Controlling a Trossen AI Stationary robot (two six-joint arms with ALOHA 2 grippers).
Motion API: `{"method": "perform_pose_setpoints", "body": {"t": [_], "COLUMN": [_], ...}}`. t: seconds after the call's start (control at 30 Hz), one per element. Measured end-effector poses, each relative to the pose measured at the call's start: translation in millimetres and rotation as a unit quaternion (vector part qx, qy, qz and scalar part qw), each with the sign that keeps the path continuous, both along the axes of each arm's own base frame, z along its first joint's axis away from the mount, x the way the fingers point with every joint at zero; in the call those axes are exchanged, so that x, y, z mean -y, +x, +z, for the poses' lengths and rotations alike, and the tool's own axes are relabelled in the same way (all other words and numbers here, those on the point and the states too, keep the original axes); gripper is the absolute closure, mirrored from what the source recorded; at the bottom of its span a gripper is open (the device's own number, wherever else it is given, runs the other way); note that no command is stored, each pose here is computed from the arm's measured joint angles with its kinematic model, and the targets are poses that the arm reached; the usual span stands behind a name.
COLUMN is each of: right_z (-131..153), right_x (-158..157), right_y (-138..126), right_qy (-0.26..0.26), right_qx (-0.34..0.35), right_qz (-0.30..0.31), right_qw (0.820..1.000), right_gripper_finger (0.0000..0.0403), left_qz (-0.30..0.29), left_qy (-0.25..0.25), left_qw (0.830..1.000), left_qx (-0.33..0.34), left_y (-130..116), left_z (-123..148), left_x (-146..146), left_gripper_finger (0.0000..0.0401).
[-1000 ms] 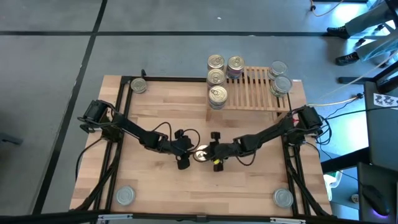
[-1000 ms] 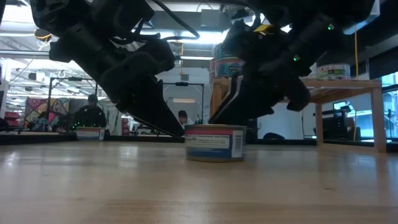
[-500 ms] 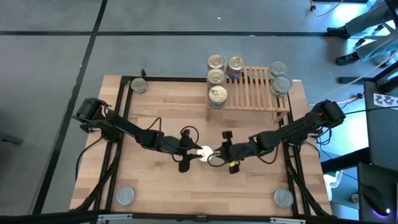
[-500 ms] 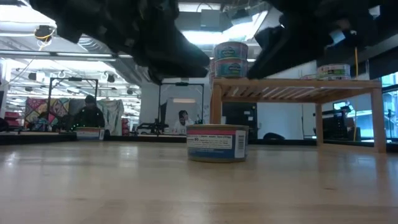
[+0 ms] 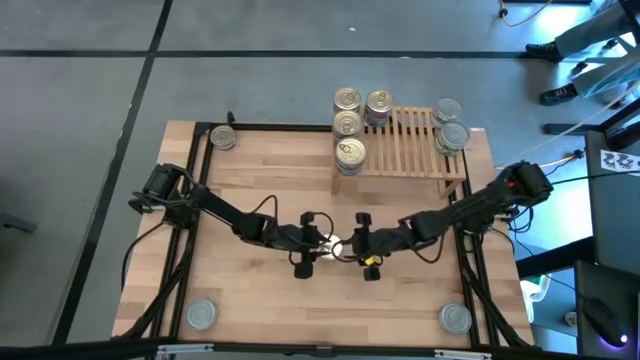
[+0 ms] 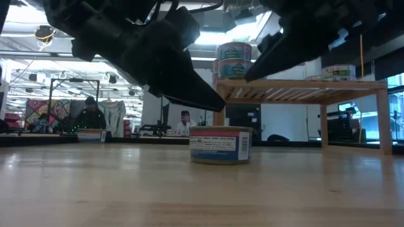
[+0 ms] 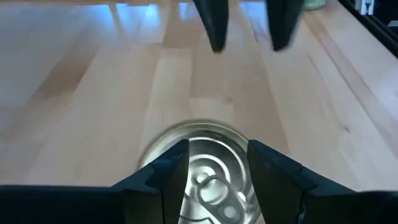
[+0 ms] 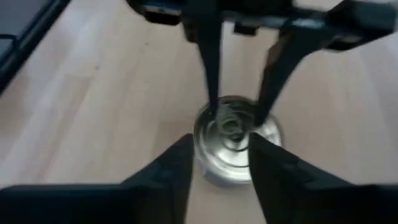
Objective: Stack canned seafood by type on shelf
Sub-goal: Put the blue-pink tuna can on the shelf aligned with the other blue-pink tuna can
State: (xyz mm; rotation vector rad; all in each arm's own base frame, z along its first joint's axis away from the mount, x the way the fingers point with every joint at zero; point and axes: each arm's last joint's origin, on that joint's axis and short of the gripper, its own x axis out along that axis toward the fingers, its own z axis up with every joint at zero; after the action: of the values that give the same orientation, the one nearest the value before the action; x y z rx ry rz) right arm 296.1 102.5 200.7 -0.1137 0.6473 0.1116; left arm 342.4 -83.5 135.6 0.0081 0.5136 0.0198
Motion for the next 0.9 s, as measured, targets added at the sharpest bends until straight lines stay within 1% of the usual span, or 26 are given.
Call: {"method": "perform_pose_setpoints", "body": {"t": [0.07, 0.23, 0.33, 0.43, 0.53, 0.67, 0.9], "right_z": [-5, -26, -42, -52, -54, -53, -52], "right_x": [-1, -7, -12, -15, -15, -15, -15], "right_y": [1, 11, 15, 18, 19, 21, 21], "right_qy": [0.010, -0.003, -0.034, -0.063, -0.068, -0.067, -0.066], "right_qx": [-0.012, -0.021, -0.029, -0.032, -0.030, -0.019, -0.014], "right_qz": [-0.003, 0.013, 0.036, 0.058, 0.055, 0.053, 0.053], "right_qw": [1.000, 1.000, 0.998, 0.996, 0.996, 0.996, 0.996], "right_gripper_finger": [0.0219, 0.0109, 0.0055, 0.0017, 0.0007, 0.0020, 0.0028], "left_qz": [-0.004, -0.009, -0.013, -0.018, -0.022, -0.020, -0.001], "left_qy": [0.008, 0.019, 0.026, 0.036, 0.043, 0.049, 0.029], "left_qw": [1.000, 1.000, 0.999, 0.999, 0.999, 0.998, 0.999], "left_qx": [-0.001, -0.014, -0.013, -0.019, -0.022, -0.037, -0.041], "left_y": [0, -1, -1, -2, -2, -1, 4], "left_z": [0, -2, -2, -3, -4, -13, -24], "left_x": [0, 0, 0, -1, -1, -4, -12], "left_gripper_finger": [0.0239, 0.0239, 0.0239, 0.0239, 0.0239, 0.0239, 0.0240]}}
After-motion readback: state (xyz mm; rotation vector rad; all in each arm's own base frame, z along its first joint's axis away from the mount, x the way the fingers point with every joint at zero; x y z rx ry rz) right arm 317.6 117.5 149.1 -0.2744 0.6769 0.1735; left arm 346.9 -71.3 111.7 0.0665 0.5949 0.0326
